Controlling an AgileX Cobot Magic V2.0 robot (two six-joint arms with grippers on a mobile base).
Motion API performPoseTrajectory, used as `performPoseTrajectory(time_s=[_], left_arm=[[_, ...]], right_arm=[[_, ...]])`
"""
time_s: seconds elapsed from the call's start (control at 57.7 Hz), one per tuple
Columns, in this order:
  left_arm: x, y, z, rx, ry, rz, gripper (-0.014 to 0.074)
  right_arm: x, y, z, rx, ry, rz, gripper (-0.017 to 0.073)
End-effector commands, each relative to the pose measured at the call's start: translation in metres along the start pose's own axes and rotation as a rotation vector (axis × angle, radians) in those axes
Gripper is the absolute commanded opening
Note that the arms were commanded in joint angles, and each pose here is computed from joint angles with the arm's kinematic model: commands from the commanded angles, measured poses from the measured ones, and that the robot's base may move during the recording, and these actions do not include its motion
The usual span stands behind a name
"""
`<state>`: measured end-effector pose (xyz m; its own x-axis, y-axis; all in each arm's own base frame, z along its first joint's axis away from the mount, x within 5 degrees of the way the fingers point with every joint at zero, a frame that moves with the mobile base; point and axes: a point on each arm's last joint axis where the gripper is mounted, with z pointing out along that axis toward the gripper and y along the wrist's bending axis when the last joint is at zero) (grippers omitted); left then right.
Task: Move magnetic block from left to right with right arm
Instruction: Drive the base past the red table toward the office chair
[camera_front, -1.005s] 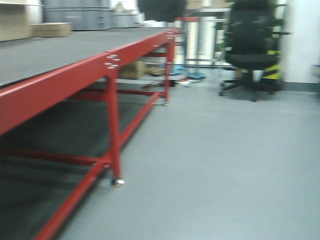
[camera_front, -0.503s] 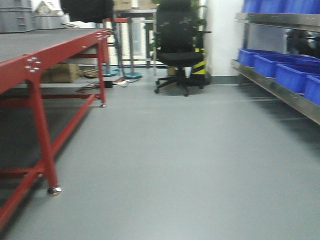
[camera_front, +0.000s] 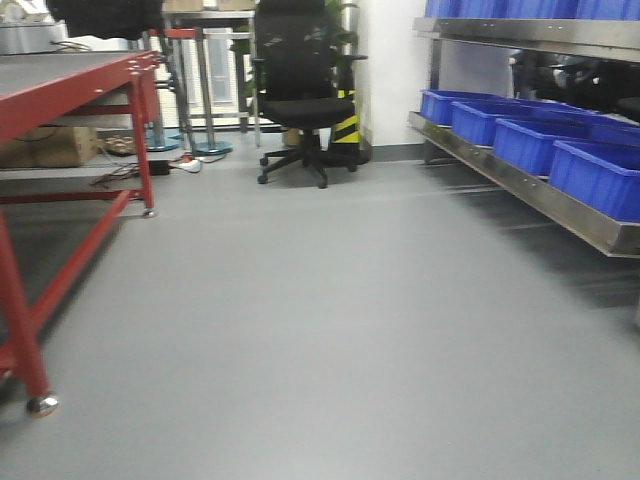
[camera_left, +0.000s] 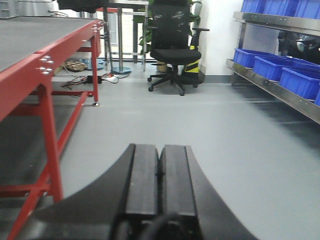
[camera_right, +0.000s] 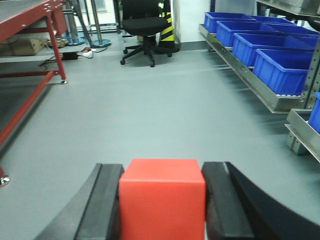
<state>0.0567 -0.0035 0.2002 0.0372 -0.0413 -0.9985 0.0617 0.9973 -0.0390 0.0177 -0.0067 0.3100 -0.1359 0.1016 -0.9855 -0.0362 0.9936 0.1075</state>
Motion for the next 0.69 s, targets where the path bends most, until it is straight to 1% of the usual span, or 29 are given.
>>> performPoseTrajectory(time_s=[0.0,0.676], left_arm=[[-0.0053,0.0005,-0.0006,-0.003,-0.081,-0.011,-0.0126],[-0.0053,0.0005,-0.0006,-0.003,-0.081,-0.011,-0.0126]], right_arm=[[-0.015,0.002,-0.0012,-0.013,-0.09,-0.017,0.0234],[-0.015,0.002,-0.0012,-0.013,-0.09,-0.017,0.0234]])
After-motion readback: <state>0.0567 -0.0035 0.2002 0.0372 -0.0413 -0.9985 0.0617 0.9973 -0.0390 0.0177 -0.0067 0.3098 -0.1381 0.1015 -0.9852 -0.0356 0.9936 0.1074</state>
